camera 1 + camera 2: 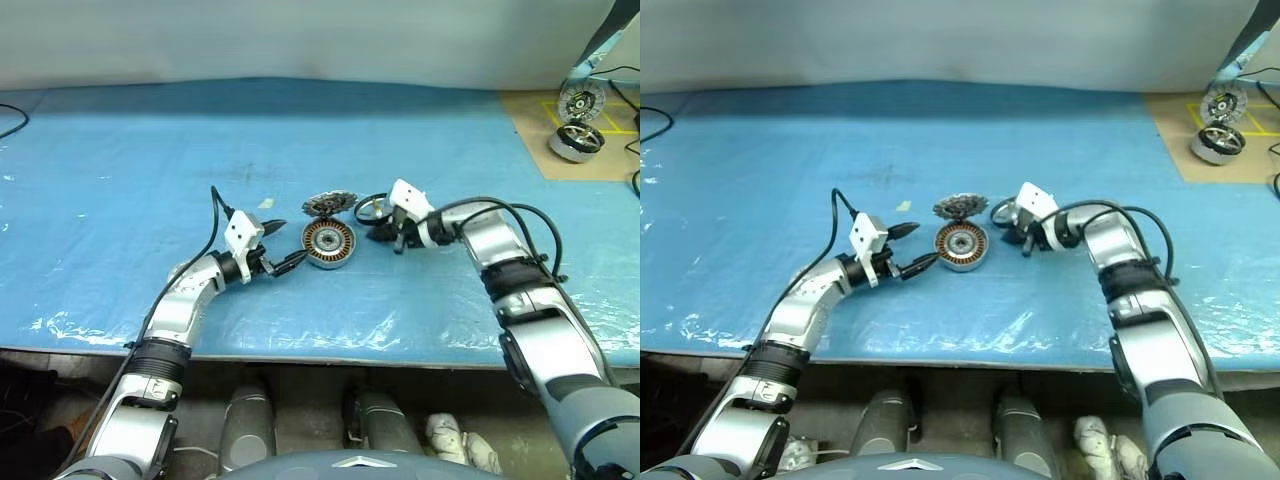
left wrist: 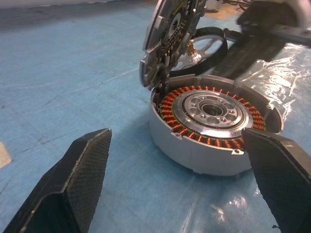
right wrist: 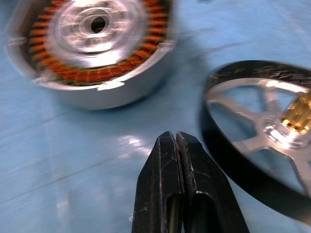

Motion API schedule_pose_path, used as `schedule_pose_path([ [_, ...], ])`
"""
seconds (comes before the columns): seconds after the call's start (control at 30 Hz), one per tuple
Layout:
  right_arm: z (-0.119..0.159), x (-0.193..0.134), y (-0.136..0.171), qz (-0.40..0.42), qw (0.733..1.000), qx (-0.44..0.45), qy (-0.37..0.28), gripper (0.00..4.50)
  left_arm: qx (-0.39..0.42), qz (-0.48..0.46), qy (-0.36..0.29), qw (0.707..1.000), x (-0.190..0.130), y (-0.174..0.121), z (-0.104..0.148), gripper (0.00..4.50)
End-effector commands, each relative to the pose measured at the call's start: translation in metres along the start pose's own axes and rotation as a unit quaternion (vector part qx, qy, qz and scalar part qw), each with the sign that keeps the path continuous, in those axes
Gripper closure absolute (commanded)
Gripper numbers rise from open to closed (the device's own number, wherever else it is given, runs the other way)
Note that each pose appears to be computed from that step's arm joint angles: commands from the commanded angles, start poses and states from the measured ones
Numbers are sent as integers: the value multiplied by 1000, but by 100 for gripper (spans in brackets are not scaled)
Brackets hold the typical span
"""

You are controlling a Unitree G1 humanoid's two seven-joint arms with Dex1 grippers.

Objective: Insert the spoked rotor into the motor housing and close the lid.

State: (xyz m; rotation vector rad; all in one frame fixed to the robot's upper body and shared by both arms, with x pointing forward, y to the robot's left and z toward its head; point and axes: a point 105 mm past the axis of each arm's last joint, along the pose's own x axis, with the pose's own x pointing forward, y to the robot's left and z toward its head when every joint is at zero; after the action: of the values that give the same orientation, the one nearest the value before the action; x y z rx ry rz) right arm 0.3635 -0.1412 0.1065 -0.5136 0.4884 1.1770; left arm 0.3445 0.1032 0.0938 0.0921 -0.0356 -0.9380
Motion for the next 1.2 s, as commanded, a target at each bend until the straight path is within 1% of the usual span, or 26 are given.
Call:
schedule_pose_path([
  [0.03, 17, -25, 13, 14, 999, -40, -17, 445, 14, 1, -16, 1000, -2, 0, 8, 0],
  [0.17, 21, -48, 17, 6, 999, -42, -26, 445, 13, 2, -15, 1000, -3, 1, 8, 0],
  [0.27, 26, -63, 13, -15, 998, -50, -38, 445, 13, 0, -13, 1000, -4, 2, 7, 0],
  [0.3, 33, -65, 5, -43, 996, -55, -49, 445, 13, -1, -12, 1000, -4, 2, 7, 0],
  [0.37, 42, -59, -21, -128, 988, -62, -61, 445, 13, -3, -11, 1000, -3, 3, 7, 0],
  [0.43, 42, -52, -36, -172, 981, -67, -55, 445, 13, -4, -12, 1000, -2, 3, 7, 0],
  [0.53, 44, -36, -35, -163, 982, -79, -53, 392, 15, -11, -13, 1000, 1, 2, 9, 0],
  [0.63, 45, -18, -29, -134, 986, -90, -41, 298, 17, -13, -14, 1000, 2, 4, 11, 0],
  [0.83, 32, -14, -45, -165, 984, -50, -42, 298, 16, -11, -16, 1000, 4, 4, 11, 0],
  [0.97, 20, -15, -49, -176, 983, -35, -38, 298, 14, -11, -17, 1000, 1, 0, 10, 0],
  [1.1, 21, -17, -47, -170, 984, -18, -57, 298, 15, -9, -14, 1000, -3, 2, 10, 0],
  [1.2, 11, -14, -53, -191, 980, -2, -48, 298, 16, -9, -13, 1000, -3, 3, 10, 0],
])
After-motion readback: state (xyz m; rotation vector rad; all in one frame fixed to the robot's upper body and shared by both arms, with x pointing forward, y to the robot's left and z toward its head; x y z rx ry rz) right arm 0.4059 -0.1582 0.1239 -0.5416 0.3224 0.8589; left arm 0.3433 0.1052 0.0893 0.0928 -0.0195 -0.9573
